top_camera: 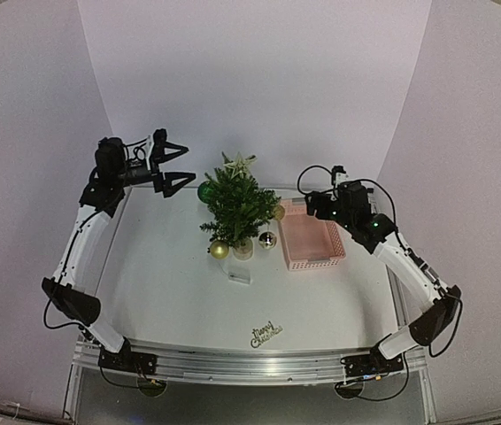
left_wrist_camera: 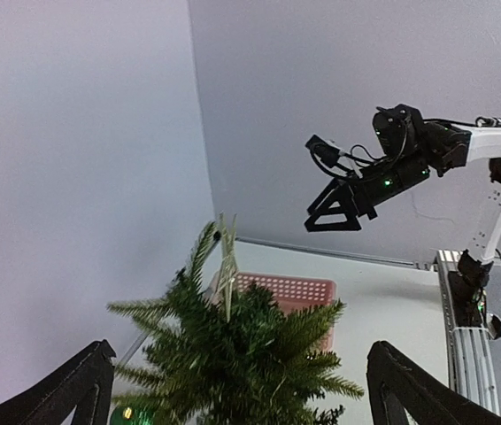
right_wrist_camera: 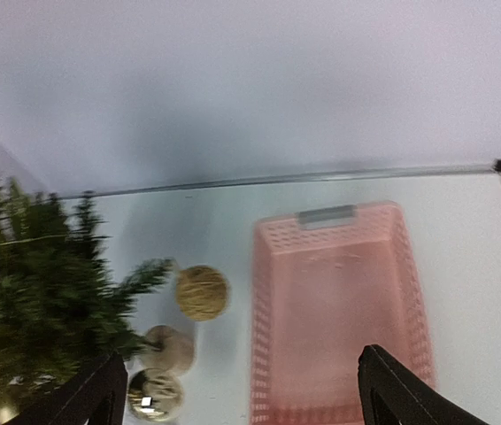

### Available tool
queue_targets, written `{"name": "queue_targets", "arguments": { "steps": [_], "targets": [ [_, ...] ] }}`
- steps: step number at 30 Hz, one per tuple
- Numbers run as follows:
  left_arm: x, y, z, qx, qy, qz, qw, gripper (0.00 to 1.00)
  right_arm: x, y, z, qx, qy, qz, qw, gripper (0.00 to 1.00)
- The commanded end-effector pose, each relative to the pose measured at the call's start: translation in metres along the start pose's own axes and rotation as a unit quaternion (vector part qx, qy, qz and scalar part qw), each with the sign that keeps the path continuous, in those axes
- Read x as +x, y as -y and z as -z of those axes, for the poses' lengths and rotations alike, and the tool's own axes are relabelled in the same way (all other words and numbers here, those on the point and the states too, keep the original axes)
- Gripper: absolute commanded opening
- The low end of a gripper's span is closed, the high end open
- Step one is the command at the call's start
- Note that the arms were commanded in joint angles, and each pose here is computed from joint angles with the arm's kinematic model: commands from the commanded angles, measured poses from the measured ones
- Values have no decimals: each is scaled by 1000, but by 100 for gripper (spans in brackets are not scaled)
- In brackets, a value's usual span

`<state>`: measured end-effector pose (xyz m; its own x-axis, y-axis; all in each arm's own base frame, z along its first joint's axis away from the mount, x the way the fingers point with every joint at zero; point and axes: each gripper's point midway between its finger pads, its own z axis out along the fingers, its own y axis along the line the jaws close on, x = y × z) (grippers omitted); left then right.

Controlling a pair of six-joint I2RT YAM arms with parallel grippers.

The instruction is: Decorate the small christmas tree

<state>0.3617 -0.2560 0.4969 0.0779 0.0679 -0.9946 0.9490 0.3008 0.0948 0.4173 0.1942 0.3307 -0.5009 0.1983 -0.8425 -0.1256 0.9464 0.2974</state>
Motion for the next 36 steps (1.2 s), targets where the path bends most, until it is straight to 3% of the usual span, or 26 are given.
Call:
{"name": "queue_targets", "arguments": {
  "steps": [1, 5, 8, 11, 14, 19, 23, 25, 27, 33, 36],
  "targets": [
    [40, -18, 37, -129, -47, 73, 988, 100, 22, 109, 16, 158, -7, -65, 985, 88],
    [87, -39, 81, -289, -68, 124, 947, 100, 56, 191, 44, 252, -12, -110, 961, 88],
    [147, -50, 121, -394, -86, 194, 894, 100, 85, 237, 67, 310, -15, -126, 942, 89],
    [202, -52, 165, -471, -84, 250, 842, 100, 122, 261, 79, 345, -34, -111, 932, 91],
    [263, -48, 197, -517, -117, 269, 804, 100, 146, 260, 74, 319, -45, -86, 943, 92],
    [318, -29, 216, -521, -137, 251, 805, 100, 178, 262, 74, 295, -34, -80, 952, 92],
    [335, -1, 202, -444, -160, 222, 853, 100, 194, 263, 80, 283, -16, -82, 955, 92],
    [337, 7, 200, -429, -166, 208, 863, 100, 193, 259, 83, 268, 0, -76, 960, 92],
    [346, 11, 205, -433, -168, 207, 861, 100, 189, 253, 86, 246, 23, -68, 967, 93],
    [355, 2, 236, -523, -112, 206, 820, 90, 184, 243, 107, 213, 89, -36, 972, 92],
    [354, 4, 240, -531, -89, 196, 820, 89, 183, 243, 116, 208, 124, -36, 969, 92]
  ]
}}
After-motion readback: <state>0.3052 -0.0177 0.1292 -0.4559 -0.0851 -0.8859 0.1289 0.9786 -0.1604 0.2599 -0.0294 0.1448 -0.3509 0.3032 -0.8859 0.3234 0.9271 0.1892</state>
